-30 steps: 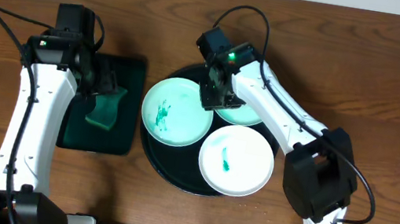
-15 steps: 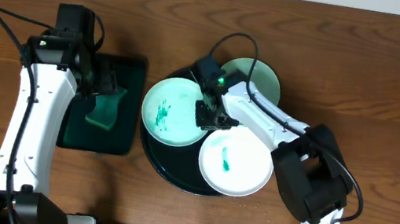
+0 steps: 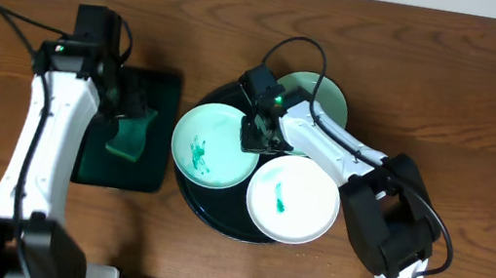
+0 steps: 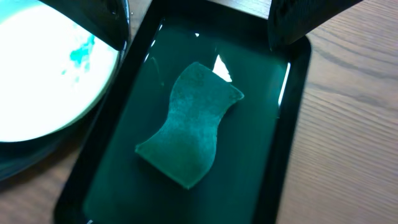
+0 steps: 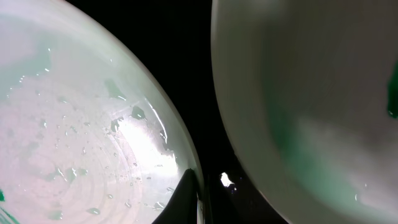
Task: Clean dirty plates on tray and stack at the side
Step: 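Grasp the green sponge with the left gripper and the top plate rim with the right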
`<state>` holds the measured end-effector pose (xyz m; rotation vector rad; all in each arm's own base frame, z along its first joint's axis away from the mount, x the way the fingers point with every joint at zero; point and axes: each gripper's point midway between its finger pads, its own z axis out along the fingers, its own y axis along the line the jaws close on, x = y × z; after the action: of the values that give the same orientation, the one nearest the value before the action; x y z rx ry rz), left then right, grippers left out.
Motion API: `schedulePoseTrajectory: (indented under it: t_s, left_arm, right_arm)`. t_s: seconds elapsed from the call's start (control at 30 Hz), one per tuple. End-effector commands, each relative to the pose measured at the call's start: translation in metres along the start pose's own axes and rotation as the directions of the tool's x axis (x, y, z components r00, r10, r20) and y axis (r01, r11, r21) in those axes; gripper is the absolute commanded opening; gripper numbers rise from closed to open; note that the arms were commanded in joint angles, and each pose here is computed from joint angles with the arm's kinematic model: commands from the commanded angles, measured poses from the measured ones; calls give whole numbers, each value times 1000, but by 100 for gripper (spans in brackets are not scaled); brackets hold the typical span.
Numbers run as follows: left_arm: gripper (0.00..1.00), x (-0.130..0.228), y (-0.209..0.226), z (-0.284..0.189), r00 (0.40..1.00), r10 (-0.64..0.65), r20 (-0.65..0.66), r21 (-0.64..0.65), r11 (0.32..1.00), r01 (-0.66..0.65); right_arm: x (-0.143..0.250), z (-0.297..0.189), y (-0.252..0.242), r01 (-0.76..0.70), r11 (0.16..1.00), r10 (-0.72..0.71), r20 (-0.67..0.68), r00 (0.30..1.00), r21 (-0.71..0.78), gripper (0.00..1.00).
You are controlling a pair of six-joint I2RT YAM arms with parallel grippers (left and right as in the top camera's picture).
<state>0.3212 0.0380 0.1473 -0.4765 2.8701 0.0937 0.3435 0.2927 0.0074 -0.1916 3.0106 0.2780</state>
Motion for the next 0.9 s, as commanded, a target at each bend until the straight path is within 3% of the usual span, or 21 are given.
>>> schedulePoseTrajectory:
  t_s: [0.0, 0.17, 0.27, 0.43, 0.6, 0.87]
  left_arm:
    - [70, 13, -5, 37, 990, 25, -137, 3, 1000, -25]
    - [65, 22, -6, 63, 972, 65, -227, -3, 998, -67]
    - [58, 25, -7, 77, 953, 148, -263, 12, 989, -150]
    - [56, 33, -4, 99, 905, 273, -327, 48, 961, -273]
    - [51, 34, 3, 133, 896, 242, -373, 44, 969, -243]
    - [24, 35, 0, 142, 893, 238, -381, 68, 971, -229]
  right_arm:
    - [1, 15, -16, -4, 999, 5, -13, 1000, 47, 1]
    - [0, 15, -17, -1, 999, 1, -14, 1000, 45, 1]
    - [0, 15, -17, 12, 999, -12, -16, 1000, 42, 1]
    - [0, 15, -16, 16, 999, -15, -15, 1000, 41, 1]
    - [0, 15, -16, 24, 999, -24, -15, 1000, 40, 1]
    - [0, 15, -14, 45, 999, -45, -15, 999, 30, 1]
